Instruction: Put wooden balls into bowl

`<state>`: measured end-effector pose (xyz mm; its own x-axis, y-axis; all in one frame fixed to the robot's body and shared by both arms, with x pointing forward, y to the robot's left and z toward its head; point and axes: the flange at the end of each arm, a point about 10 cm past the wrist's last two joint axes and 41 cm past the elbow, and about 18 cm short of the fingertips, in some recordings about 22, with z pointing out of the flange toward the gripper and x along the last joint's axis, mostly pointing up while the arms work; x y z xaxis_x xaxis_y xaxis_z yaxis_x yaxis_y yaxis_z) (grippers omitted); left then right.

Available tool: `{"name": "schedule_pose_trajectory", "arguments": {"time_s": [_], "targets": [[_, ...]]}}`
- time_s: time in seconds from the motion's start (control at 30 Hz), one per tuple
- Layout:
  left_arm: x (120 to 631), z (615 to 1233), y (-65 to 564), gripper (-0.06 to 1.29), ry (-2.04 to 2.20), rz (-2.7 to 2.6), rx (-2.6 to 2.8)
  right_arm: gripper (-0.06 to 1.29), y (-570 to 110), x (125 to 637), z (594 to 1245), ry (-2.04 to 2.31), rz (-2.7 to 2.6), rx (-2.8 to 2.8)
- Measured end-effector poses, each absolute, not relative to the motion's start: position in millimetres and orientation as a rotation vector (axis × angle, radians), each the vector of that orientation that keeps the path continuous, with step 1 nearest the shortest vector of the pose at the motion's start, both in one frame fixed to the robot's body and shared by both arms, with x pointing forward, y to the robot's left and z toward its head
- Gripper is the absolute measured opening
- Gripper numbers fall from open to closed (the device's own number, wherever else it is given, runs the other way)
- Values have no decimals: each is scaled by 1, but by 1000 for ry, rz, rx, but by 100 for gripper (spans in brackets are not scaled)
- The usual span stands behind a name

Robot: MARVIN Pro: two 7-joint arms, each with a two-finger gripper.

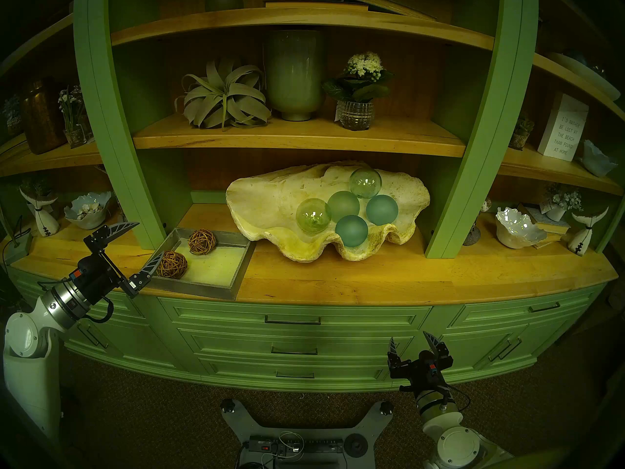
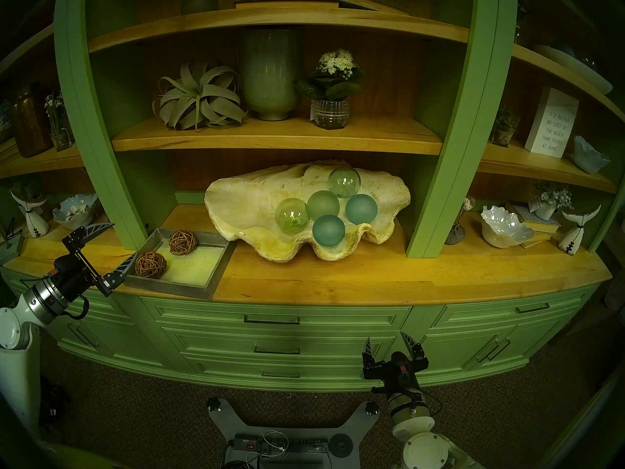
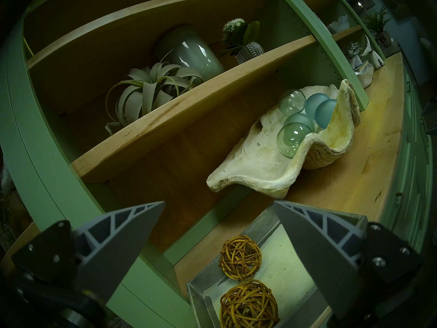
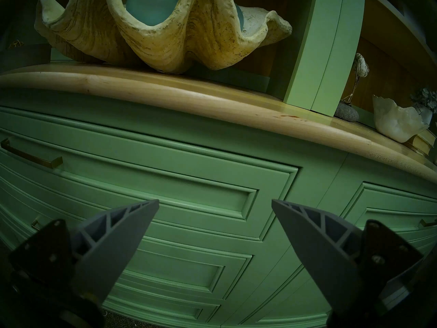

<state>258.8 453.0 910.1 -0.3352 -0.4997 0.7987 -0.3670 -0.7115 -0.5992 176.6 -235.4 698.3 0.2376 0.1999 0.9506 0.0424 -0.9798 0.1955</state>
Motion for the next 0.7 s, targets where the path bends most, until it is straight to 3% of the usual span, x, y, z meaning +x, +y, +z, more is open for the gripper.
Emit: {"name": "schedule_pose_trajectory", "arguments": {"time_s": [0.37, 0.7], "targets": [[259, 908, 457, 123, 1141, -2206, -1767, 124, -236, 176, 698, 234, 1848, 2368], [263, 919, 528, 123, 1020, -2039, -1831, 124, -236, 175, 696, 236, 1841, 2371]]}}
